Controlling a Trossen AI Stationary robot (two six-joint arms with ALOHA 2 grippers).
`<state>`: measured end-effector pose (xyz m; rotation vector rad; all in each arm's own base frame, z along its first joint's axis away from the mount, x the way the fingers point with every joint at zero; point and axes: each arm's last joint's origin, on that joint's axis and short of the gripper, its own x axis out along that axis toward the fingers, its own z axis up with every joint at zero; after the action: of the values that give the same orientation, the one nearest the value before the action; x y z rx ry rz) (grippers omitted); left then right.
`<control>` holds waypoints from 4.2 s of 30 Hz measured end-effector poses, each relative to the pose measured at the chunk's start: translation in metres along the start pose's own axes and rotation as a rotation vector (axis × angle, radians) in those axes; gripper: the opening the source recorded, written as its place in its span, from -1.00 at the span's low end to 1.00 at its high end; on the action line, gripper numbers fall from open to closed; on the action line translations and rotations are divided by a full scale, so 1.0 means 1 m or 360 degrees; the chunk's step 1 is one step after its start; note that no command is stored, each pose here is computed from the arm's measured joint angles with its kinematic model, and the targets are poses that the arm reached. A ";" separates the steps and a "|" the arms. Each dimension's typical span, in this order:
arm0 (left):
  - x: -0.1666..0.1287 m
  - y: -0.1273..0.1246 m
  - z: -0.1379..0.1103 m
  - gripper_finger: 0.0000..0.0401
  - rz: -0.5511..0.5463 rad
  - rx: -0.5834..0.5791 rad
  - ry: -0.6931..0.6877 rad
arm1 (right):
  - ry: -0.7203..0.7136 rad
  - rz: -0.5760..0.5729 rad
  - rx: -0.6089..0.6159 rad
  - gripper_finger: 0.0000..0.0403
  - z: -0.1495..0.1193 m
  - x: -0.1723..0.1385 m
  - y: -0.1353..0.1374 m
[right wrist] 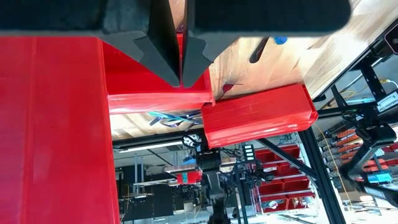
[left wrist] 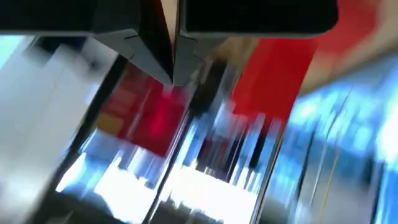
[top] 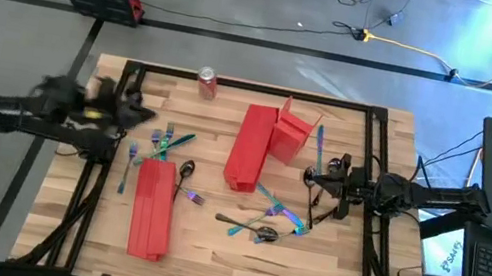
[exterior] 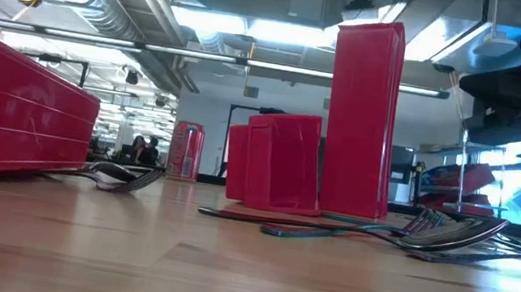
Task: Sort silverware
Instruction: Move the bottom red bin
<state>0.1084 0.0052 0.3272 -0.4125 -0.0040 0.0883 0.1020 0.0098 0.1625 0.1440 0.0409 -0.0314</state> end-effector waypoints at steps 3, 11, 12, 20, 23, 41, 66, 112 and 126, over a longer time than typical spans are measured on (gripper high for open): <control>0.021 -0.012 0.006 -1.00 -0.0029 -0.0004 0.0385 | 0.0000 0.0000 0.0000 -1.00 0.000 0.000 0.000; -0.002 -0.047 0.018 -1.00 -0.0018 0.0198 0.1225 | 0.0000 -0.0001 0.0000 -1.00 0.000 0.000 0.000; -0.007 -0.048 0.015 -1.00 0.0033 0.0148 0.1310 | -0.0001 0.0000 0.0001 -1.00 0.000 0.000 0.000; -0.024 -0.051 -0.046 -1.00 0.0457 -0.0146 0.1981 | -0.0001 -0.0001 0.0001 -1.00 0.000 0.000 0.000; -0.016 -0.060 -0.075 -1.00 0.0368 -0.0160 0.2016 | 0.0000 0.0001 0.0000 -1.00 0.000 0.000 0.000; -0.020 -0.090 -0.182 -1.00 0.0241 0.0177 0.1777 | 0.0000 0.0000 0.0001 -1.00 0.000 0.000 0.000; -0.013 -0.098 -0.203 -1.00 0.0360 0.0253 0.1536 | -0.0001 0.0000 0.0001 -1.00 0.000 0.000 0.000; 0.070 -0.089 -0.154 -1.00 0.0348 0.0456 0.1036 | -0.0001 0.0000 0.0001 -1.00 0.000 0.000 0.000; 0.083 -0.095 -0.141 -1.00 0.0300 0.0248 0.0806 | 0.0000 0.0001 0.0001 -1.00 0.000 0.000 0.000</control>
<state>0.2020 -0.1302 0.2349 -0.2696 0.5383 0.1669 0.1020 0.0098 0.1626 0.1444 0.0410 -0.0311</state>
